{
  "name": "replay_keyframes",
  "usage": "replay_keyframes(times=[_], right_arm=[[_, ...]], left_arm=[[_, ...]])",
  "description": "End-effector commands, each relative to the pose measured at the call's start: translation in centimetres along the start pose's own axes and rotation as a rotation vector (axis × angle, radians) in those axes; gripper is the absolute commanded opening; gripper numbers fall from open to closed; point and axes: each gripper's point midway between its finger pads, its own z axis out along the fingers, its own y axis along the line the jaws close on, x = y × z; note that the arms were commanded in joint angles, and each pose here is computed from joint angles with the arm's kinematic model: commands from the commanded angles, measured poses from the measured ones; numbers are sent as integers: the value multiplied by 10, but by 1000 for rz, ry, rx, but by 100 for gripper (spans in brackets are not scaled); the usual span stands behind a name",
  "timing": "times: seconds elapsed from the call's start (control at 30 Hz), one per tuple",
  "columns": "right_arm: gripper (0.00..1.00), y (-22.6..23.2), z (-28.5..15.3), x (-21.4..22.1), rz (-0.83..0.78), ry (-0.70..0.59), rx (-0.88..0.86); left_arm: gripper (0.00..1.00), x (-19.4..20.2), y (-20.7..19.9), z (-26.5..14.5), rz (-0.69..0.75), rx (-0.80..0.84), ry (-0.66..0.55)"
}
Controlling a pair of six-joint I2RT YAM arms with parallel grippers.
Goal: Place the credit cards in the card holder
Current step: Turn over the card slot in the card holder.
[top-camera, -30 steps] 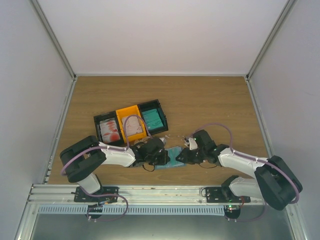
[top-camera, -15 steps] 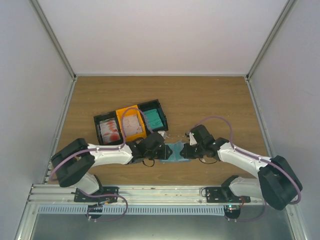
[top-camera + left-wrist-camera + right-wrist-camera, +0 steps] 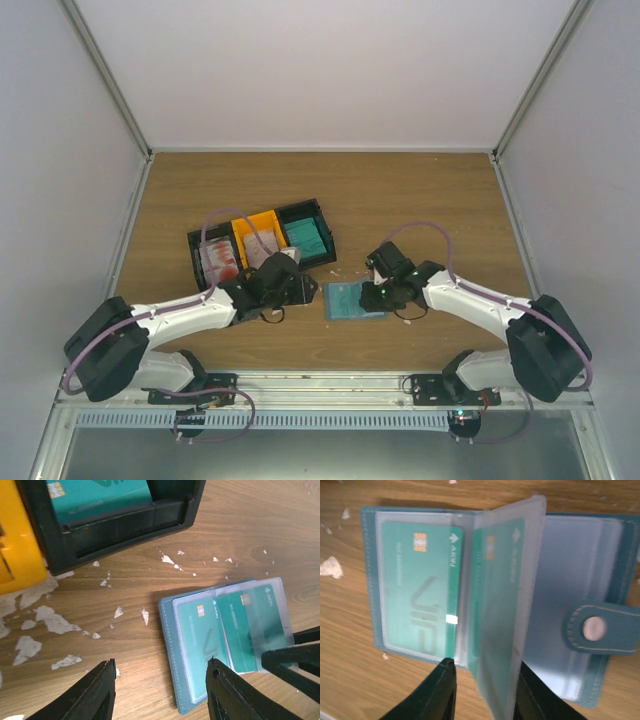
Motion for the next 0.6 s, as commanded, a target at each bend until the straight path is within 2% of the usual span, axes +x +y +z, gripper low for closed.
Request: replay_keyframes(times=[0.0, 0.33, 0.57], right_arm=[[35, 30, -4, -7, -45, -17, -66], [51, 72, -1, -18, -85, -33, -233], [57, 78, -12, -28, -111, -85, -253]], left_arm=[[52, -12, 4, -11, 5, 16, -43], [58, -31, 7, -29, 0, 58, -74], [64, -45, 5, -46, 20, 86, -92]])
